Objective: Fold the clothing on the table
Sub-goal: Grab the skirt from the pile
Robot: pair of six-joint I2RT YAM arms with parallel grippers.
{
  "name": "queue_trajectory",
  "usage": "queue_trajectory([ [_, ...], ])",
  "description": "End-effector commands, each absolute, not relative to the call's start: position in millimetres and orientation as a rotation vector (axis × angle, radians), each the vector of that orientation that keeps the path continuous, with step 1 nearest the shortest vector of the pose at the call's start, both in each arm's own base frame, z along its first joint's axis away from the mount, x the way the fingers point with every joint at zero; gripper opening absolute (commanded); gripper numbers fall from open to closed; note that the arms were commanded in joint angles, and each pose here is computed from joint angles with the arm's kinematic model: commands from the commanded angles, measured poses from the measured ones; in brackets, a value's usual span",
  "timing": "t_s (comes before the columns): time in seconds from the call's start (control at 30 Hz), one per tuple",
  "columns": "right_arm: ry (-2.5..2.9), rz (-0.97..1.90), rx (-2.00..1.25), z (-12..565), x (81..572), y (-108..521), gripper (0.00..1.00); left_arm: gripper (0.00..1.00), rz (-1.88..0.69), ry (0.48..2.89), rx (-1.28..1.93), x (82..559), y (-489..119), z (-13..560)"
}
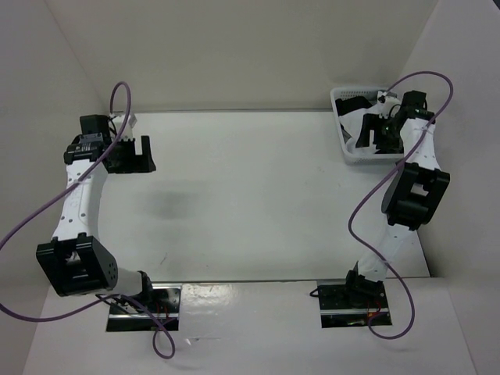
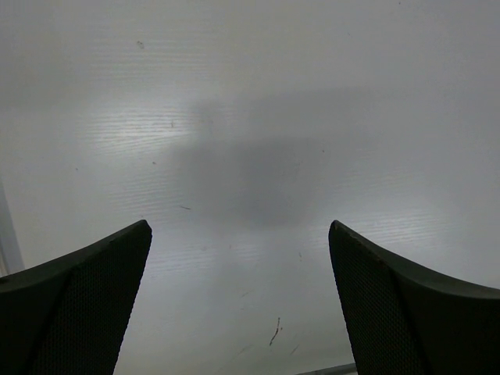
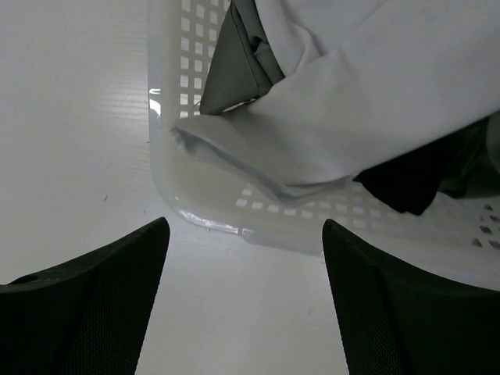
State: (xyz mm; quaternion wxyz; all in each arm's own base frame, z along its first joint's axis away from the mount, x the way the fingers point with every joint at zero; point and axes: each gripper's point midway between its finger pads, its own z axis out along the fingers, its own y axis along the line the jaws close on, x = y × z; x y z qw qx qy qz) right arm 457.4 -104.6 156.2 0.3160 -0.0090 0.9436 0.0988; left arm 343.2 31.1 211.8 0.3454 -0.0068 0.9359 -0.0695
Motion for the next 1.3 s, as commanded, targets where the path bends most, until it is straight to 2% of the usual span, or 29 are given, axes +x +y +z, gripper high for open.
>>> queue_trajectory([
  [0.0, 2.413, 0.304, -0.122, 159.8, 483.9, -96.8, 0.83, 1.00, -0.263, 2.338, 0.045, 341.1, 21.6, 221.5],
  [0.23, 2.394, 0.293, -0.128, 148.5, 504.6, -104.0, 0.80, 1.00, -0.308, 2.268, 0.093, 329.7, 16.8, 220.9],
  [0.37, 2.375, 0.301, -0.147, 146.8, 518.4, -101.9, 0.72, 1.00, -0.433, 2.237, 0.160, 321.0, 1.3, 216.9],
  [0.4, 2.372, 0.312, -0.151, 146.0, 520.5, -101.0, 0.67, 1.00, -0.448, 2.227, 0.170, 320.6, 1.7, 218.3],
  [0.53, 2.405, 0.354, -0.156, 129.7, 522.3, -93.6, 0.58, 1.00, -0.455, 2.232, 0.148, 321.5, 9.3, 212.1],
  [0.67, 2.435, 0.405, -0.184, 118.7, 517.4, -79.0, 0.58, 1.00, -0.483, 2.240, 0.160, 320.8, 6.3, 208.8],
  [0.7, 2.449, 0.414, -0.180, 113.5, 514.4, -78.0, 0.56, 1.00, -0.499, 2.264, 0.149, 318.7, 5.6, 201.4],
  [0.8, 2.459, 0.421, -0.199, 108.7, 512.3, -72.8, 0.42, 1.00, -0.494, 2.263, 0.159, 318.7, 5.9, 201.2],
  [0.83, 2.467, 0.426, -0.196, 105.6, 510.3, -72.2, 0.15, 1.00, -0.503, 2.256, 0.175, 318.7, 4.3, 202.0],
  [0.87, 2.473, 0.424, -0.190, 105.1, 510.8, -68.6, 0.05, 1.00, -0.518, 2.259, 0.175, 317.1, 2.4, 199.4],
  [0.9, 2.467, 0.407, -0.190, 110.5, 510.8, -70.1, 0.00, 1.00, -0.518, 2.259, 0.175, 317.1, 2.4, 199.4],
  [0.93, 2.470, 0.413, -0.171, 110.7, 510.6, -69.5, 0.00, 1.00, -0.529, 2.261, 0.189, 315.2, 0.5, 198.9],
  [1.03, 2.378, 0.405, -0.147, 156.9, 515.8, -66.1, 0.00, 1.00, -0.531, 2.259, 0.220, 315.6, 0.2, 202.0],
  [1.27, 1.994, 0.427, -0.218, 360.2, 494.4, -38.5, 0.00, 1.00, -0.523, 2.266, 0.253, 311.5, -0.1, 203.3],
])
